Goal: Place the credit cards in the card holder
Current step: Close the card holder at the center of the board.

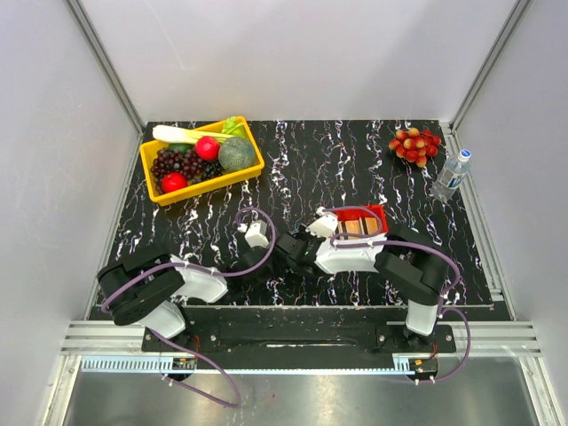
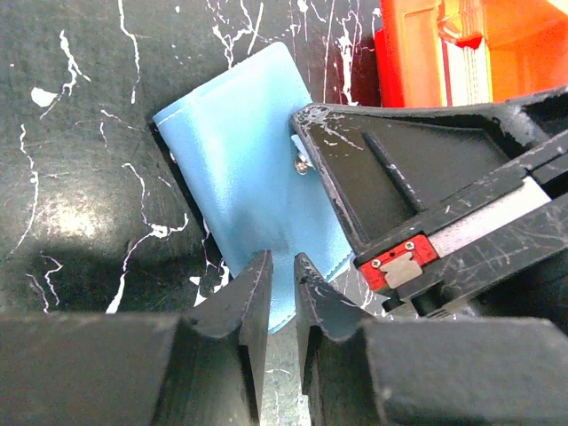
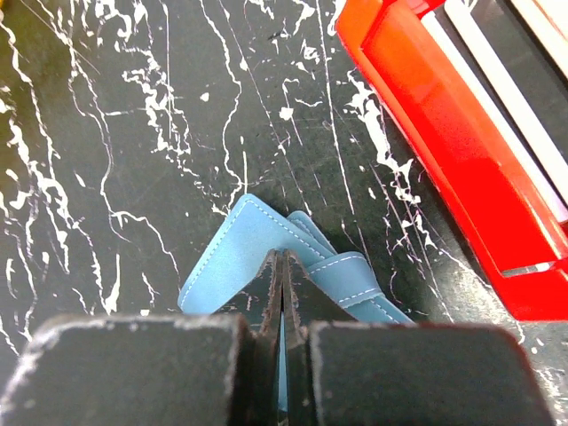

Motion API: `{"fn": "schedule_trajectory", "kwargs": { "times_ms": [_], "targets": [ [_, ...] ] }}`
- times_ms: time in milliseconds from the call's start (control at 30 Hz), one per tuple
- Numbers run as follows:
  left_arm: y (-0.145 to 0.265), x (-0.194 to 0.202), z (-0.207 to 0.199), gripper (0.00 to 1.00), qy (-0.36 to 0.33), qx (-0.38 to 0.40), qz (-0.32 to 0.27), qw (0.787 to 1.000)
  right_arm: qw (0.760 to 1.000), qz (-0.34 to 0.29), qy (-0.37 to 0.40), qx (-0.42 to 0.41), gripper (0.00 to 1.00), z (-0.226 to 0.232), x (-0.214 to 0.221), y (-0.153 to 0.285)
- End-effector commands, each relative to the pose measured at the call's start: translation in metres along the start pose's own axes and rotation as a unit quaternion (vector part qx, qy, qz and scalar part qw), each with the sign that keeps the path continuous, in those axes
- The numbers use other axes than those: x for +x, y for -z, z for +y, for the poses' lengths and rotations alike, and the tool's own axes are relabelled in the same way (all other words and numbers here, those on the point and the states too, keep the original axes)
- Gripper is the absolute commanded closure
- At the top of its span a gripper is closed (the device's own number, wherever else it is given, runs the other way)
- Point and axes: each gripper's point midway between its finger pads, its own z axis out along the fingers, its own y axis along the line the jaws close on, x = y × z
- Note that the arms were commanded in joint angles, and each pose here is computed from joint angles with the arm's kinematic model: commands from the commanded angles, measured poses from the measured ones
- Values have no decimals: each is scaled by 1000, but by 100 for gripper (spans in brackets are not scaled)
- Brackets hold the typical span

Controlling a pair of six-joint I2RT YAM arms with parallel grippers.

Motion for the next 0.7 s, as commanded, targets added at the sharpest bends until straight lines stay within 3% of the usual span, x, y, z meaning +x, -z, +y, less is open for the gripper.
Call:
{"fn": "schedule_trajectory", "kwargs": {
  "times_ms": [0, 600, 667],
  "targets": [
    [6, 27, 26, 79, 22, -29, 48, 998, 982, 156, 67, 84, 100, -94, 118, 14],
    [19, 26, 42, 80, 85, -40, 29, 995, 961, 203, 82, 169, 100, -150, 172, 21],
    [22, 26, 45, 80, 89, -41, 27, 995, 954, 220, 51, 198, 100, -170, 183, 22]
  ]
}}
